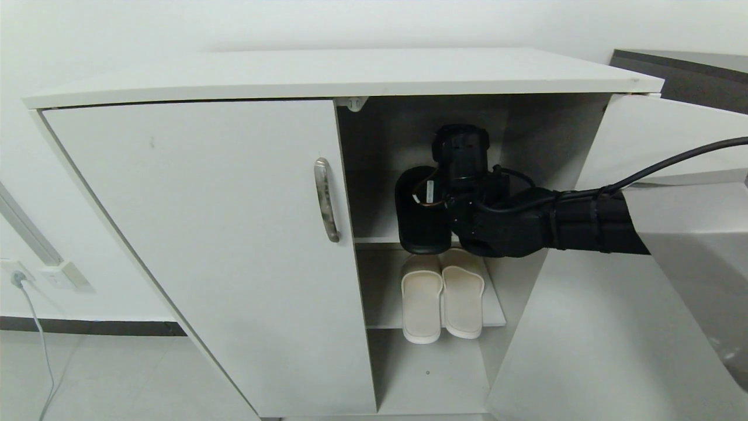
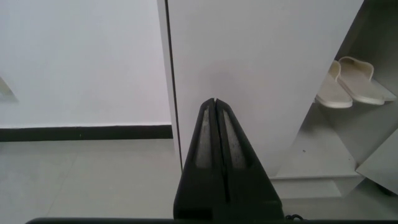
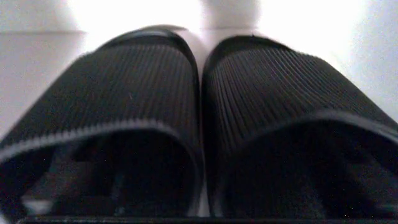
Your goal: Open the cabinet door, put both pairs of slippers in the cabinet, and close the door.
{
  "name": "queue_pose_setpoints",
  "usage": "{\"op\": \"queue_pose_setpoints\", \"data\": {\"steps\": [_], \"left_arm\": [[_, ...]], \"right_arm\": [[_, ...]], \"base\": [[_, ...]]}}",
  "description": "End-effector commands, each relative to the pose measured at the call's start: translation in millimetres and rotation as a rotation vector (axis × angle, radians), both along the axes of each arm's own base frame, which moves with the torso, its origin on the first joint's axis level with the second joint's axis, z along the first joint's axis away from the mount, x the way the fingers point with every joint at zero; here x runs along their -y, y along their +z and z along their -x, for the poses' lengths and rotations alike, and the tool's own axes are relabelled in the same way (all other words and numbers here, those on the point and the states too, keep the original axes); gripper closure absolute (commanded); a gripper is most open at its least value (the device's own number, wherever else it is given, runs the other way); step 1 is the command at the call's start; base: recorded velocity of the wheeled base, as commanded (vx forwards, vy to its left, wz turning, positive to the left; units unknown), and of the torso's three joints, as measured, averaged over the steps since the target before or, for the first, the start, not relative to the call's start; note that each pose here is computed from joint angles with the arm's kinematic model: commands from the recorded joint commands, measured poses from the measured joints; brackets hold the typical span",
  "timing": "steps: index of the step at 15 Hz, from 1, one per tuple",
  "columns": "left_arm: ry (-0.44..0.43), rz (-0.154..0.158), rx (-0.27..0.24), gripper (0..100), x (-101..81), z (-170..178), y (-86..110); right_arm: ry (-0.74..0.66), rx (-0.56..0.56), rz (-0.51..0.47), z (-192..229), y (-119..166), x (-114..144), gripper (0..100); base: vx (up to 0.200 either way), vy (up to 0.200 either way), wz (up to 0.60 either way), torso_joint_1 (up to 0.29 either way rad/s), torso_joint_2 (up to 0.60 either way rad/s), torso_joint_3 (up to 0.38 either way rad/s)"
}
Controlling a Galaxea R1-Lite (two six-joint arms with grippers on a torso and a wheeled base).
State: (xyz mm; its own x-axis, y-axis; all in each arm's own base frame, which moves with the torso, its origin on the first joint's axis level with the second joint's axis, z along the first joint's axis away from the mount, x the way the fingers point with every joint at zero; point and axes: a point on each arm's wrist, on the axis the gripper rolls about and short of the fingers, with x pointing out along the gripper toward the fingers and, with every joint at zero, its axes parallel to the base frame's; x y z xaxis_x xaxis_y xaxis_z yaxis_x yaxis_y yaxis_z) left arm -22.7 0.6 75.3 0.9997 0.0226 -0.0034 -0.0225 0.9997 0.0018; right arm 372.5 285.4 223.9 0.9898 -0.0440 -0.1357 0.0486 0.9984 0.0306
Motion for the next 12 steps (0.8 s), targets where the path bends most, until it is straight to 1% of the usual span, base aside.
{"op": "queue_pose_setpoints", "data": {"steps": [1,2,4,5,6,7,9,12], "left_arm": [[0.000,0.000,0.000,100,0.0,0,0.0],[0.000,0.000,0.000,100,0.0,0,0.0],[0.000,-0.001,0.000,100,0.0,0,0.0],[0.000,-0.001,0.000,100,0.0,0,0.0],[0.000,-0.001,0.002,100,0.0,0,0.4],[0.000,-0.001,0.000,100,0.0,0,0.0],[-0.001,-0.004,0.002,100,0.0,0,0.4],[-0.006,-0.004,0.002,100,0.1,0,0.4]], "right_arm": [[0.022,-0.005,0.001,22,12,5,0],[0.025,-0.010,0.004,27,13,6,0],[0.055,-0.008,0.001,58,23,12,0],[0.069,-0.007,0.000,67,25,13,0],[0.097,-0.003,-0.003,87,27,17,0],[0.109,-0.001,-0.005,95,27,19,0],[0.164,-0.001,-0.009,124,25,26,0],[0.286,0.009,-0.030,157,16,34,0]], "base": [[0.000,0.000,0.00,0.000,0.00,0.000],[0.000,0.000,0.00,0.000,0.00,0.000],[0.000,0.000,0.00,0.000,0.00,0.000],[0.000,0.000,0.00,0.000,0.00,0.000],[0.000,0.000,0.00,0.000,0.00,0.000],[0.000,0.000,0.00,0.000,0.00,0.000],[0.000,0.000,0.00,0.000,0.00,0.000],[0.000,0.000,0.00,0.000,0.00,0.000]]}}
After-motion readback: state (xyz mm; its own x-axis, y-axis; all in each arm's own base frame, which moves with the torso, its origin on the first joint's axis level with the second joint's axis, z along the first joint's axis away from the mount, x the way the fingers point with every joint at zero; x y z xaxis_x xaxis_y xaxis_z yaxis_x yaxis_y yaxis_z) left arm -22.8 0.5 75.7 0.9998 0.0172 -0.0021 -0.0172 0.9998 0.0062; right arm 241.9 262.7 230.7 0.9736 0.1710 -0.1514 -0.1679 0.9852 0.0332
